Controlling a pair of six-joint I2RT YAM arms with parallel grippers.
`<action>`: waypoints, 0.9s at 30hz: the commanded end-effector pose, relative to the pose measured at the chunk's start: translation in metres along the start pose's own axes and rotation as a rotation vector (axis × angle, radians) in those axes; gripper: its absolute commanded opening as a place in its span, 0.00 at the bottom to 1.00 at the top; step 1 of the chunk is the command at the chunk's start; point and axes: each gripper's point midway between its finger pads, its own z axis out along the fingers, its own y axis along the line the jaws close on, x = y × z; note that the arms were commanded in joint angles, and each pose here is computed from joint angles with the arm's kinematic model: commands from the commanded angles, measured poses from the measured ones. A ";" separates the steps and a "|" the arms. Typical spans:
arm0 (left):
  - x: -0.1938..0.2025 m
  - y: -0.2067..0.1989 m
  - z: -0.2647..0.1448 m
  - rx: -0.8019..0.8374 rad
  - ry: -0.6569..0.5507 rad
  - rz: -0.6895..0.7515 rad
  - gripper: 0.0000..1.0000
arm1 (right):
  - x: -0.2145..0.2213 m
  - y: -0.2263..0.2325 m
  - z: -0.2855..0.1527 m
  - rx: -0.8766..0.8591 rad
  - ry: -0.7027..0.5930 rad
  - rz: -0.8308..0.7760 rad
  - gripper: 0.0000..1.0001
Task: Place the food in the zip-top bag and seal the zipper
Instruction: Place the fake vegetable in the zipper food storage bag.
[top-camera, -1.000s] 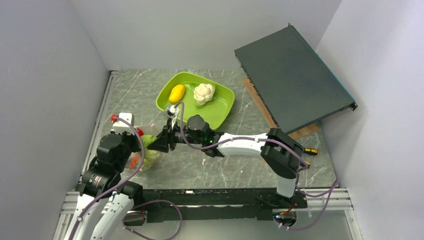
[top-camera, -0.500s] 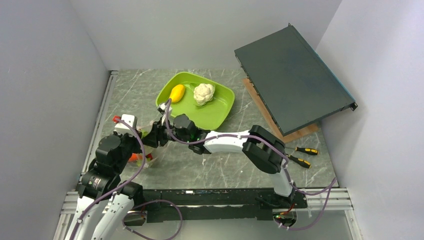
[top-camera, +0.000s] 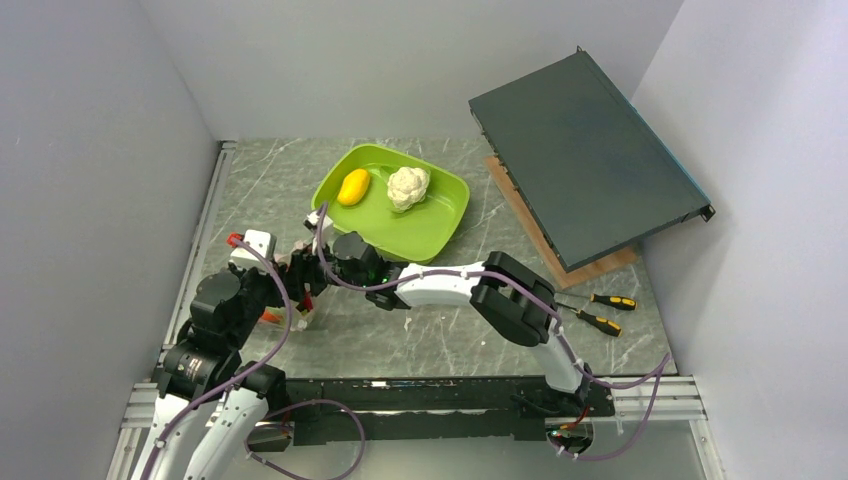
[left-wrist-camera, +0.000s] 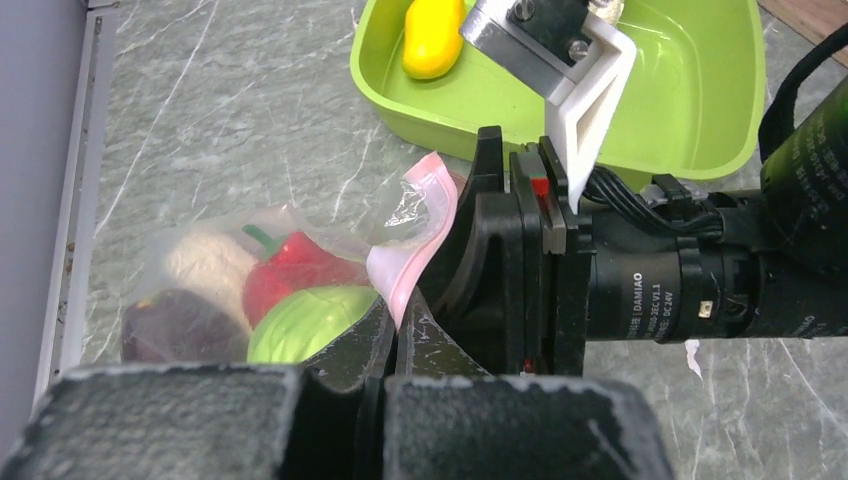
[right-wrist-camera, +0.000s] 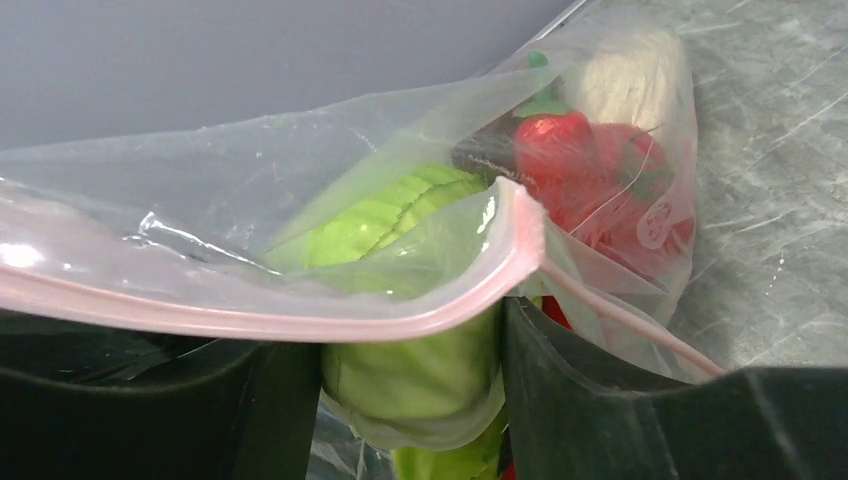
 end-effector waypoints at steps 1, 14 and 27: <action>-0.020 0.003 -0.002 -0.023 -0.070 -0.026 0.00 | -0.017 0.018 0.000 -0.038 -0.018 -0.045 0.66; -0.018 0.007 -0.001 -0.046 -0.057 -0.029 0.00 | -0.013 0.018 -0.038 0.025 0.060 -0.131 0.90; -0.018 0.006 -0.001 -0.041 -0.060 -0.028 0.00 | -0.013 0.017 -0.054 0.044 0.074 -0.151 0.88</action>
